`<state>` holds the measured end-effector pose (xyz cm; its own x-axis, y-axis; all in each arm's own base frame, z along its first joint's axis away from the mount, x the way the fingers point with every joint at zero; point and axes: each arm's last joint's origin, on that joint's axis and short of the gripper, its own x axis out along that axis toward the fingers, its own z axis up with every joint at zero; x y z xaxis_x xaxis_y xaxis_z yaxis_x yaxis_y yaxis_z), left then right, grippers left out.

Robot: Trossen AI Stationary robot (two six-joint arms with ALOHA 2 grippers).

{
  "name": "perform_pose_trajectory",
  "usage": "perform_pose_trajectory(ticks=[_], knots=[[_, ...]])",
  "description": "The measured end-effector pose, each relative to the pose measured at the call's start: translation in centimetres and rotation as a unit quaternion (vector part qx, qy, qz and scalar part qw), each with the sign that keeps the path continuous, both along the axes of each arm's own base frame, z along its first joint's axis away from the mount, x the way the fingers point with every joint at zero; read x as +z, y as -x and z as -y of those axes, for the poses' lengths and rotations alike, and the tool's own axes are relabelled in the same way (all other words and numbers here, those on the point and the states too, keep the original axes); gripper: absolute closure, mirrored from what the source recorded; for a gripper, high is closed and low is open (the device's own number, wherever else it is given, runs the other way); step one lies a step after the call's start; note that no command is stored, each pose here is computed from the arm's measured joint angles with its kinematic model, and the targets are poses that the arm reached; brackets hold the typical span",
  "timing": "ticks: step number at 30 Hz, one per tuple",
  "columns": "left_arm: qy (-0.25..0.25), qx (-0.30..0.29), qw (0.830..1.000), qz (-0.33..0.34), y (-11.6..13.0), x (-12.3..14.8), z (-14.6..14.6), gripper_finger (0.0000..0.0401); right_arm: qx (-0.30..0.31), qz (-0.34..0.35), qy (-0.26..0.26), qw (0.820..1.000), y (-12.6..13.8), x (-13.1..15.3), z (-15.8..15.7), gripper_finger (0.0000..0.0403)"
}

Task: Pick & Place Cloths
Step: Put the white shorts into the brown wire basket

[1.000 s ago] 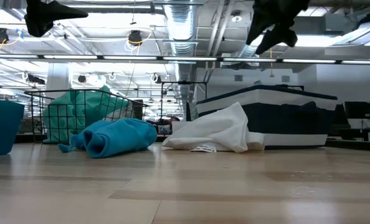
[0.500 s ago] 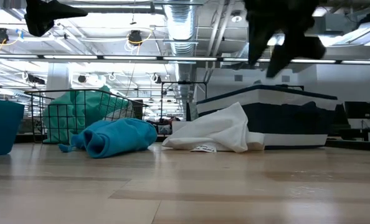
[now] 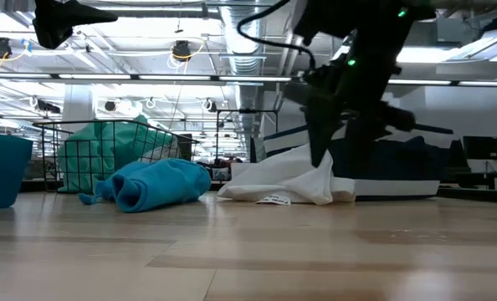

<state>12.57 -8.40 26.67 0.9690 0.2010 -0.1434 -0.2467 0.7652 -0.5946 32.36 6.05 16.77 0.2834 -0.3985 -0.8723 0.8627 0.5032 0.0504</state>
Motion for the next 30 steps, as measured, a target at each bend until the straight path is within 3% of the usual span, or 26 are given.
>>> perform_pose_trajectory(ticks=[3,5,11,17,30], knots=[[0.000,0.000,1.000,0.000,0.0,0.0,0.0,0.0100,0.005,0.000,0.008,1.000,-0.5,-0.3,0.8,0.0176],[-0.001,0.000,1.000,-0.001,0.0,0.0,0.0,0.0100,0.010,0.008,0.008,1.000,-0.8,-0.2,1.2,0.0205],[-0.001,0.000,1.000,-0.001,0.0,0.0,0.0,0.0100,0.040,0.014,0.004,0.999,-1.4,-0.1,1.9,0.0380],[-0.010,-0.002,1.000,-0.002,0.0,0.0,0.0,0.0100,0.078,0.031,-0.001,0.996,-2.5,1.6,1.5,0.0398],[-0.107,-0.010,0.994,0.010,-0.5,0.9,-0.3,0.0100,0.176,0.081,0.058,0.979,-5.3,12.1,0.5,0.0402]])
